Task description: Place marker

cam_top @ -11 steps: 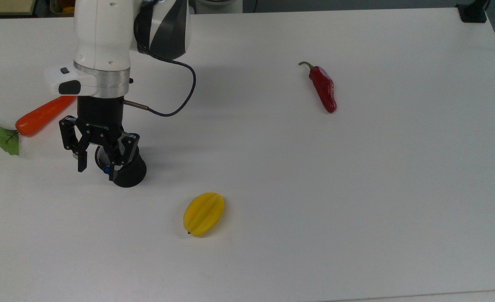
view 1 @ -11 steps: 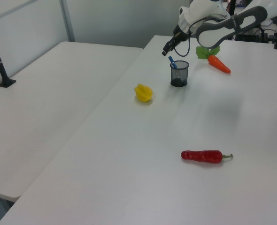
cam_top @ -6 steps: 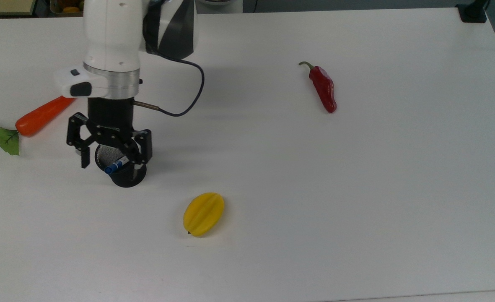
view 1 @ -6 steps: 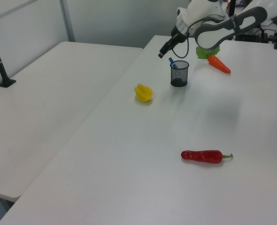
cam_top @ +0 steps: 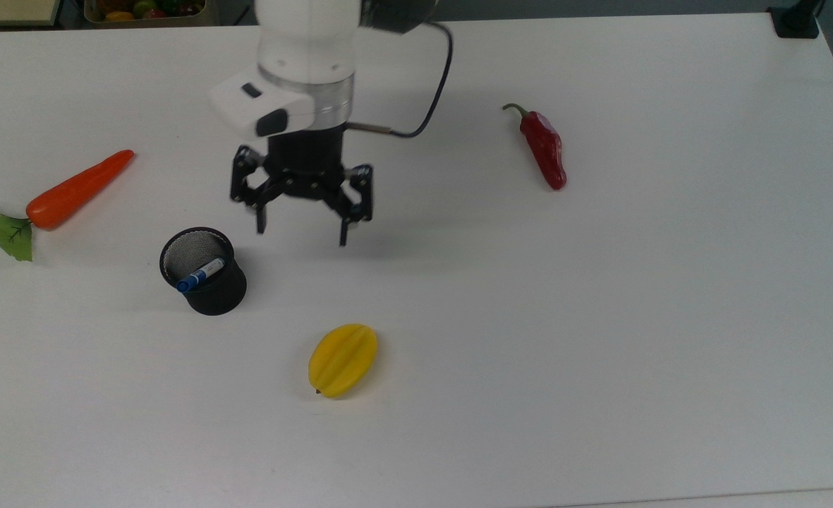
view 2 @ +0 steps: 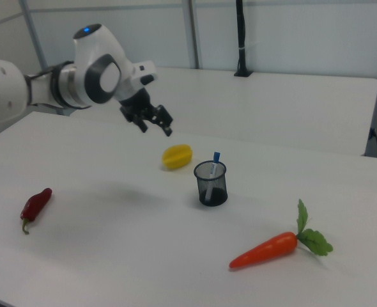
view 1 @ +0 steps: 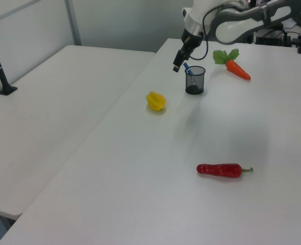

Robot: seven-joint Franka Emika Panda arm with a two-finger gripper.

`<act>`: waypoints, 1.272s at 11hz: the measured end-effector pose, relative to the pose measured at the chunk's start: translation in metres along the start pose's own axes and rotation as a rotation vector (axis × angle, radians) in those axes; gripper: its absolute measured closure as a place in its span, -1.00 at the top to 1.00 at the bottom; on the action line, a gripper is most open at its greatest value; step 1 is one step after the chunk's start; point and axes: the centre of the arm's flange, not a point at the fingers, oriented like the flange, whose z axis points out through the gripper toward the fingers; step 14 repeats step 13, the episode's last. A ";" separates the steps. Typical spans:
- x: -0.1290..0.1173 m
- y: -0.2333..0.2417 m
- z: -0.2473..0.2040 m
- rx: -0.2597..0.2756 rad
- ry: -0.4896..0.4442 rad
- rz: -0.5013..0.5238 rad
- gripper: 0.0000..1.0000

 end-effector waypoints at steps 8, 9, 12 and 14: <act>-0.063 -0.040 -0.144 0.015 -0.344 -0.142 1.00; -0.069 -0.032 -0.162 0.031 -0.361 -0.162 1.00; -0.077 0.004 -0.187 0.092 -0.383 -0.148 1.00; -0.076 0.012 -0.186 0.097 -0.384 -0.144 1.00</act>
